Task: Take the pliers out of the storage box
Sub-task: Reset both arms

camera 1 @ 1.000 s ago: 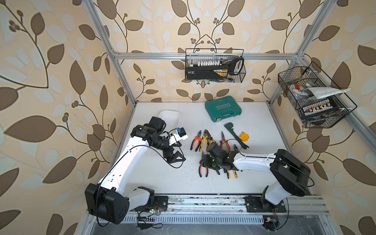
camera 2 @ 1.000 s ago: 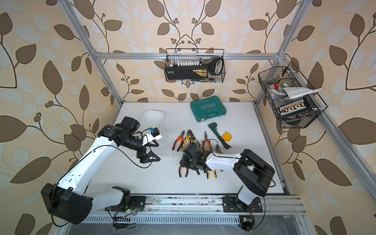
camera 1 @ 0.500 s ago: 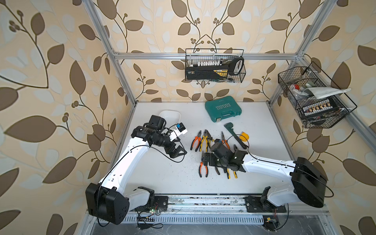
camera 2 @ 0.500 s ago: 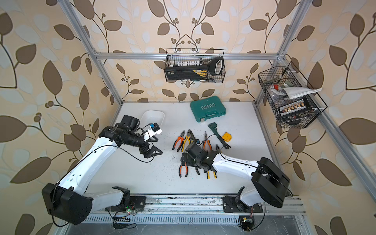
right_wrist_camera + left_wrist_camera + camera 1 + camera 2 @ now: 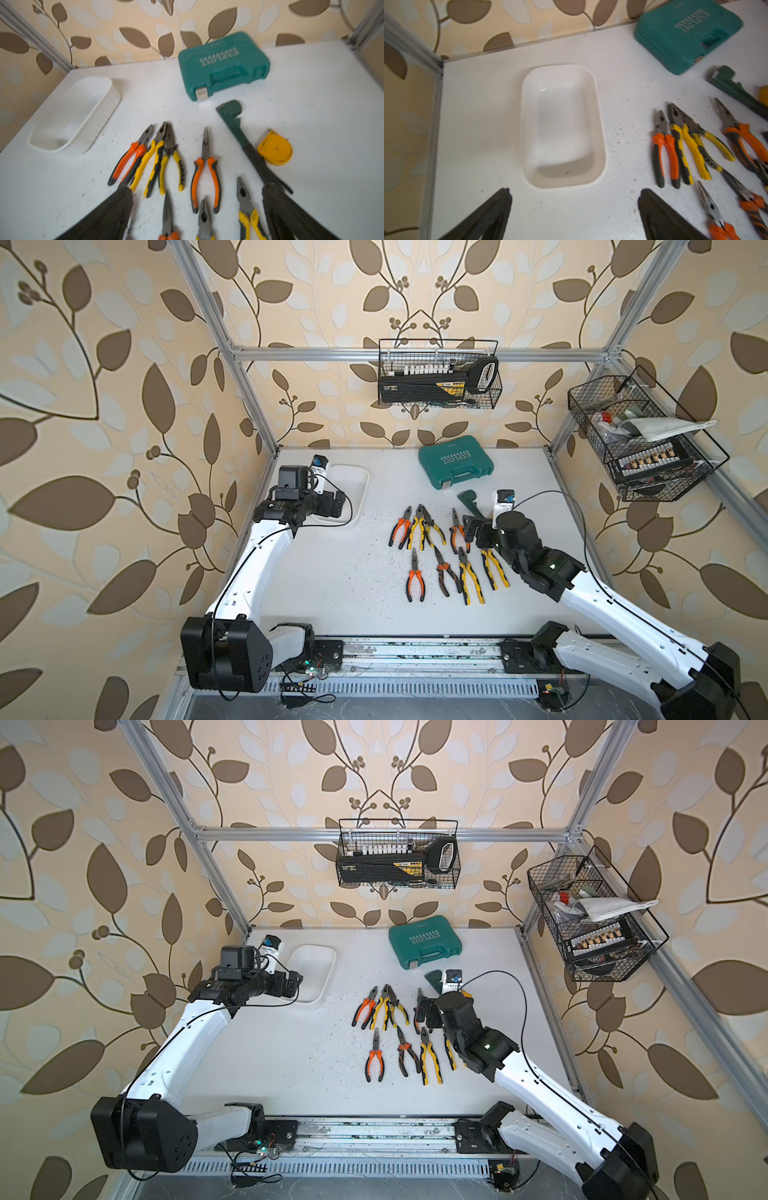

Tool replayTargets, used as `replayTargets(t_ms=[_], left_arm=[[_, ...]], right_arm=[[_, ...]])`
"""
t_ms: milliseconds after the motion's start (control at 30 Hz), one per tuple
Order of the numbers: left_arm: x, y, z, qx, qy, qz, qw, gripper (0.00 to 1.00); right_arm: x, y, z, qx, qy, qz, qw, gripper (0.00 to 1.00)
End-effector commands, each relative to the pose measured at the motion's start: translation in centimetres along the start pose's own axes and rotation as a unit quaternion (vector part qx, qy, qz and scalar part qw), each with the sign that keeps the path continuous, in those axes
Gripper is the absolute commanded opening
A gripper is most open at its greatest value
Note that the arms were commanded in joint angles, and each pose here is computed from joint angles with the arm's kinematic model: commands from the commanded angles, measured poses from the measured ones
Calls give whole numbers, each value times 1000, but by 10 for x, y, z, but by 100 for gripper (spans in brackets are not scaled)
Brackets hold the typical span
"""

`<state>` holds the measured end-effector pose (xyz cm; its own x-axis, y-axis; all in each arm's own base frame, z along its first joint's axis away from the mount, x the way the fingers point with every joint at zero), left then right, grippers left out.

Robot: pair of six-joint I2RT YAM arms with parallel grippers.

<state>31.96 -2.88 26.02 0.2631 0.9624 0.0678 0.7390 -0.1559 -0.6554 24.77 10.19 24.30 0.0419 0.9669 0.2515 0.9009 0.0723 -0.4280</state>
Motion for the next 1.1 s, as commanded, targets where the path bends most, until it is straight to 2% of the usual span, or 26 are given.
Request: replayTargets(t_ms=[0,200,367,500,733,867,933,1067], left_arm=[[28,2,5,-20,-70,-73,995,99],[42,14,39,-32,-94,-102,990,99],[49,25,65,-58,-123,-109,985,99],[55,34,82,-88,-123,-127,980,99],[53,49,94,-145,-87,-119,978,99],[51,51,96,-153,-99,-111,977,99],[52,52,97,-154,-106,-113,976,99],[51,56,92,-166,-102,-120,973,99]], right_arm=[[-33,14,-6,-56,-47,35,997,99],[-94,47,0,-63,-20,95,993,100],[-115,75,10,-76,-38,124,989,100],[-128,91,19,-96,-58,150,982,100],[-141,101,44,-112,-40,140,983,100],[-143,109,50,-115,-41,135,983,99],[-143,113,50,-83,-40,140,986,100],[-144,117,48,-80,-42,144,986,100]])
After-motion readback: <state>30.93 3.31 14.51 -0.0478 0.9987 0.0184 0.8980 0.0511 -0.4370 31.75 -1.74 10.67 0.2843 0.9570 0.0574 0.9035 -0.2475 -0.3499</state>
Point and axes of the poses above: each gripper's point midway between its finger pads, its own y axis out along the fingers, its own x axis along the line the jaws close on, z = x × y, the point moved 6 cm from there along -y, back along the fingers, and after that the axes turned 6 degrees about y, right-handed, at the moved point
